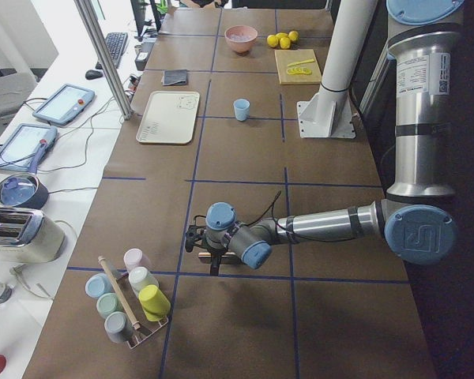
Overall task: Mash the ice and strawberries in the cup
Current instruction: 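Grasp the metal pestle beside the table with the left gripper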
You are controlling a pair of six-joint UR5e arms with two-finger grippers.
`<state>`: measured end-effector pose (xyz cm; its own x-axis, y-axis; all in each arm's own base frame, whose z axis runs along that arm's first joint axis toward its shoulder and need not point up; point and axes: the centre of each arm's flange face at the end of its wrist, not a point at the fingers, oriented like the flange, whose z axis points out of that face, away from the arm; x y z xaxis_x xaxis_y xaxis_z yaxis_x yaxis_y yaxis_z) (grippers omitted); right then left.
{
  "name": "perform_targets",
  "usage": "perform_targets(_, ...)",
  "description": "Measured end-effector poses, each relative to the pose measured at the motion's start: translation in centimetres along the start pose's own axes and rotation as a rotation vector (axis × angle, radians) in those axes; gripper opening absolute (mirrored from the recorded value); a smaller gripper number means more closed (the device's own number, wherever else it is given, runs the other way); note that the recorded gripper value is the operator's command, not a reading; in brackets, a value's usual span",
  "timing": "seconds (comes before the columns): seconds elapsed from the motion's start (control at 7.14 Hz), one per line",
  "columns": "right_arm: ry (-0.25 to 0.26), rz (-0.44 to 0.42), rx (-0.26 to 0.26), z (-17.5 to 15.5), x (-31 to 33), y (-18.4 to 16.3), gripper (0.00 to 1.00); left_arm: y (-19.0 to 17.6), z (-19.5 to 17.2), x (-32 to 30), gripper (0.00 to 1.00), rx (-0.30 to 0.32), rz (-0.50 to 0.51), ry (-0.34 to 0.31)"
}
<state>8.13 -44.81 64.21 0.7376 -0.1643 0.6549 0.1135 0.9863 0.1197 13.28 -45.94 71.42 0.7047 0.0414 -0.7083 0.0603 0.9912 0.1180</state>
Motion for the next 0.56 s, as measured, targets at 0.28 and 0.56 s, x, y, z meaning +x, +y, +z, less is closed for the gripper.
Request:
perform_targets(0.28,0.0,0.0,0.0,0.0,0.0,0.0,0.99,0.1,0.6,0.6,1.0,-0.011,0.011,0.001)
perform_targets(0.56,0.0,0.001,-0.001,0.0,0.0,0.0,1.0,0.0,1.1,1.3,0.16,-0.018,0.025,0.005)
